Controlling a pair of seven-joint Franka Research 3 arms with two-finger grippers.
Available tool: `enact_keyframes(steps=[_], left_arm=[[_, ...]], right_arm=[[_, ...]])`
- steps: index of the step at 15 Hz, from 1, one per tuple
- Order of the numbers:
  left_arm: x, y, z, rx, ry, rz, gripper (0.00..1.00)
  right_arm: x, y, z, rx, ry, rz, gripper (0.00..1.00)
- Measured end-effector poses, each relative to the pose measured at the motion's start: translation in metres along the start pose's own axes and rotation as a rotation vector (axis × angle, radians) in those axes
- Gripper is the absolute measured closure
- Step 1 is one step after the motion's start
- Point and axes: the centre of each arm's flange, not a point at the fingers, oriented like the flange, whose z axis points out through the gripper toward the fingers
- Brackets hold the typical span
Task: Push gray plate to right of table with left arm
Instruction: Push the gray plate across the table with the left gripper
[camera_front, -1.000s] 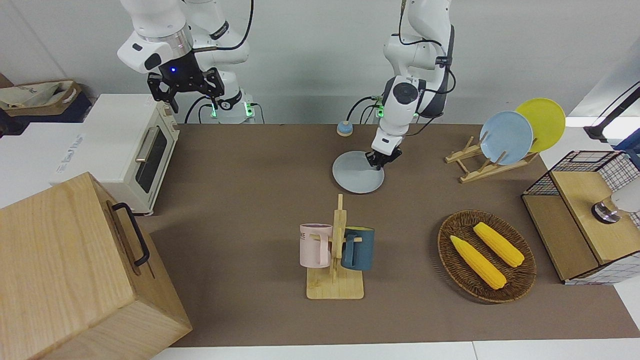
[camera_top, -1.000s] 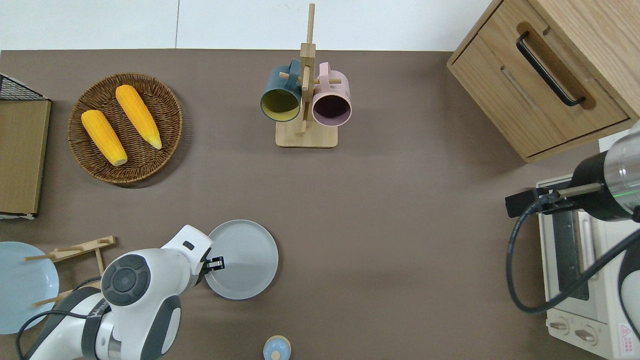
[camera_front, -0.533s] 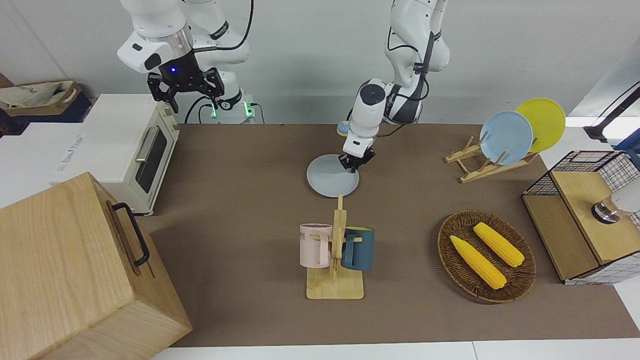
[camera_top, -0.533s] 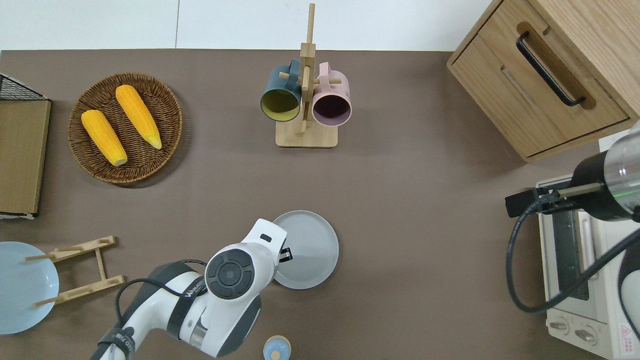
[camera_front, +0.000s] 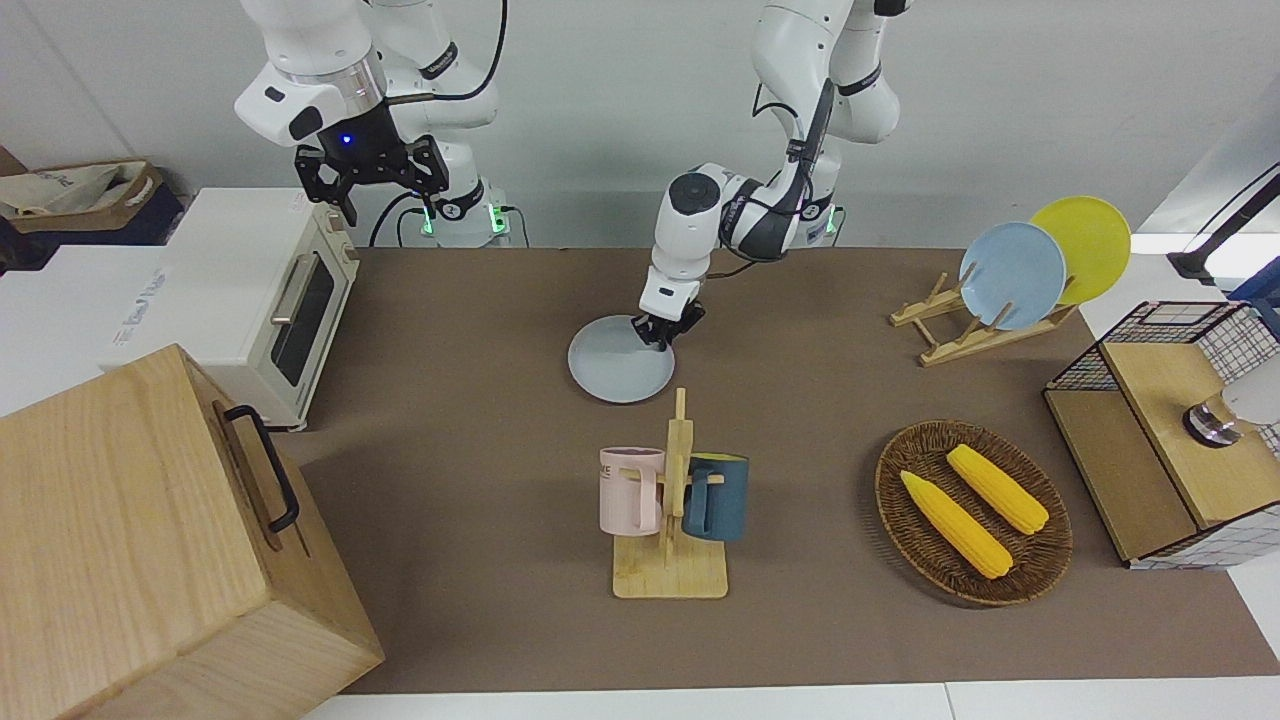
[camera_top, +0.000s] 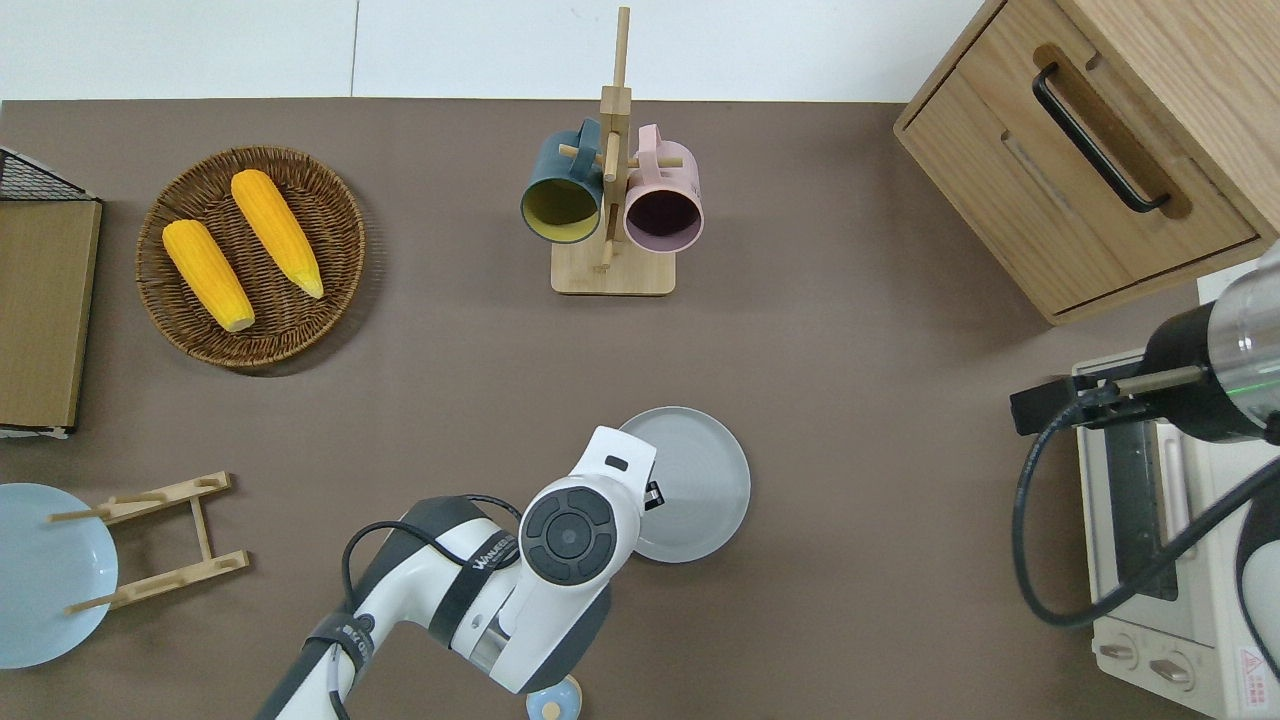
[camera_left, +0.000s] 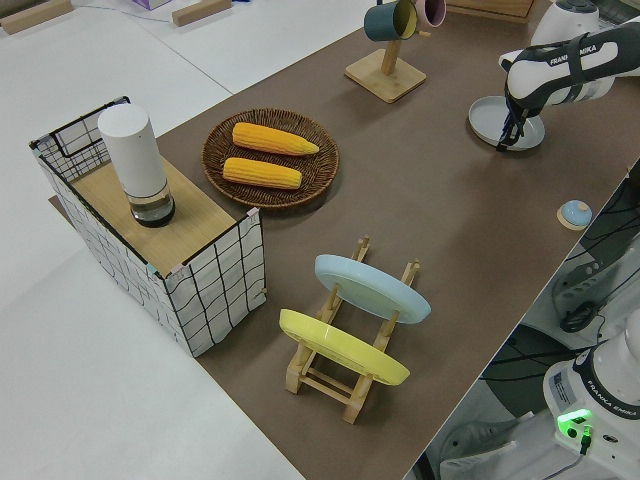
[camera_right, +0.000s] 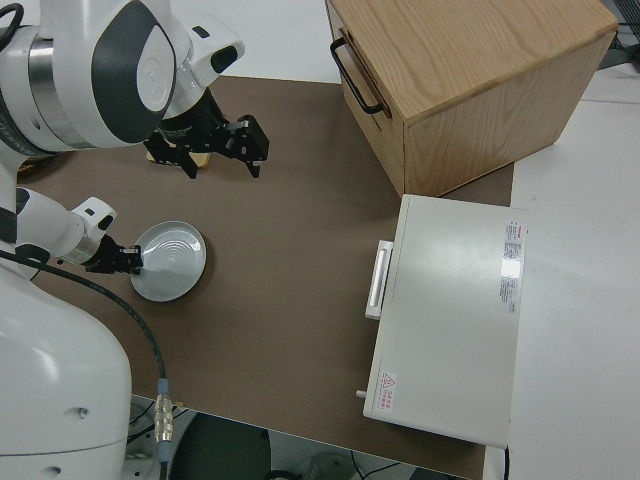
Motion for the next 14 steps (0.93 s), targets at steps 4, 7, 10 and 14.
enact_keyframes(steps=[4, 7, 10, 14], left_arm=[[-0.015, 0.028, 0.003, -0.02, -0.012, -0.031, 0.91], [-0.024, 0.05, 0.005, -0.034, -0.017, -0.062, 0.91], [-0.031, 0.068, 0.007, -0.042, -0.012, -0.075, 0.91], [-0.046, 0.092, 0.01, -0.049, 0.009, -0.086, 0.91]], right_arm=[[0.0, 0.0, 0.0, 0.0, 0.0, 0.0, 0.01], [0.0, 0.0, 0.0, 0.0, 0.0, 0.0, 0.01], [0.0, 0.0, 0.0, 0.0, 0.0, 0.0, 0.01], [0.0, 0.0, 0.0, 0.0, 0.0, 0.0, 0.01]])
